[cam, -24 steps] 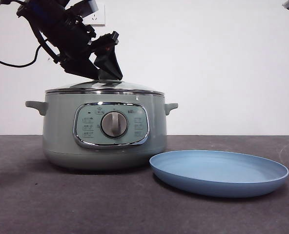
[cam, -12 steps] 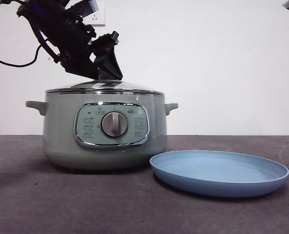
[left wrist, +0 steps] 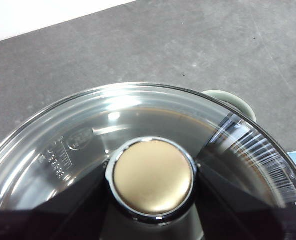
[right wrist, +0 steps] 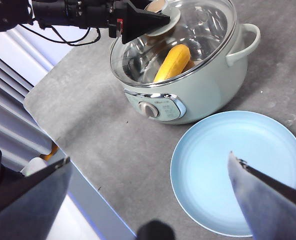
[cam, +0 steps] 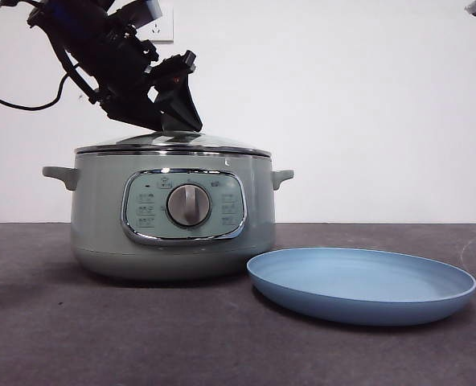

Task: Take the corn out from the steamer,put the corn on the plate,close the lid

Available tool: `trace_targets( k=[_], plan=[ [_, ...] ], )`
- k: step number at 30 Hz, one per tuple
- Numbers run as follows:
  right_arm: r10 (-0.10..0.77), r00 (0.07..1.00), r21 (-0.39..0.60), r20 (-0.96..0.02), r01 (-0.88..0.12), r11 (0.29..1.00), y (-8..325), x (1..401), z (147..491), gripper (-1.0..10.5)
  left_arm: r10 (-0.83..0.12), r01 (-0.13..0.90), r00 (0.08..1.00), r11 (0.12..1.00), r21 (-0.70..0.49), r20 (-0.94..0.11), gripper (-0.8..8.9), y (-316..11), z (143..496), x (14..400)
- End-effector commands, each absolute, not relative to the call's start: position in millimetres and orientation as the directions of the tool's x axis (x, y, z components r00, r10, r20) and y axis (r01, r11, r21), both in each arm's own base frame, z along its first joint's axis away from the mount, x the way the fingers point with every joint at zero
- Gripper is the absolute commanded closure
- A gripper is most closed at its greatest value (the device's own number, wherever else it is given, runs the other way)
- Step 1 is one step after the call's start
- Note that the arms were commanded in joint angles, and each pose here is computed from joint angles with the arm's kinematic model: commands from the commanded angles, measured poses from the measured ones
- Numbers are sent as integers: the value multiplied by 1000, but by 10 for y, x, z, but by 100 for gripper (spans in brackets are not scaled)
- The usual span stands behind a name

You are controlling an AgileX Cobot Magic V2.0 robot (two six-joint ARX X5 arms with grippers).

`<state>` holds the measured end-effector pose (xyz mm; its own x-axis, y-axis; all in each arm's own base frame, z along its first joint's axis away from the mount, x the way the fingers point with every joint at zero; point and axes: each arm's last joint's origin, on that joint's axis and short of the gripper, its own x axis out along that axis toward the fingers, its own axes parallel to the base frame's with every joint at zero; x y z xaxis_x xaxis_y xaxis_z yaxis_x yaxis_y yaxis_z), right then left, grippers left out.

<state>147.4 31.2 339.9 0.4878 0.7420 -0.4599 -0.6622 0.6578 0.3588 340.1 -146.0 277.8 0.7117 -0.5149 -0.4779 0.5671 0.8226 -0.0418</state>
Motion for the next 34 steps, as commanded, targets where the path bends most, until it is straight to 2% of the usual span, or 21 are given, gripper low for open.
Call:
trace_targets(
  k=[1, 10, 15, 20, 24, 28, 34],
  plan=[
    [741, 490, 354, -458, -665, 658, 315, 1473, 3408, 348, -538, 572, 744, 820, -39, -395, 822, -1451, 3040, 3341],
    [742, 503, 347, -443, -667, 659, 317, 1505, 3423, 349, -552, 576, 772, 817, -20, -315, 822, -1377, 3612, 3161],
    [756, 536, 362, -377, -666, 653, 360, 1666, 3480, 349, -544, 566, 780, 824, -20, -309, 822, -1220, 3929, 2809],
    [782, 529, 399, -329, -673, 623, 474, 1884, 3498, 350, -526, 544, 813, 839, 1, -250, 822, -1019, 4255, 2343],
    [769, 524, 386, -366, -667, 637, 680, 2088, 3500, 350, -529, 543, 821, 840, 8, -217, 822, -849, 4440, 1931],
    [771, 491, 371, -405, -683, 629, 965, 2313, 3547, 350, -511, 529, 825, 849, 9, -241, 822, -713, 4491, 1613],
    [743, 491, 318, -456, -690, 651, 1472, 2687, 3629, 350, -484, 507, 832, 862, 19, -271, 822, -546, 4510, 1228]
  ],
)
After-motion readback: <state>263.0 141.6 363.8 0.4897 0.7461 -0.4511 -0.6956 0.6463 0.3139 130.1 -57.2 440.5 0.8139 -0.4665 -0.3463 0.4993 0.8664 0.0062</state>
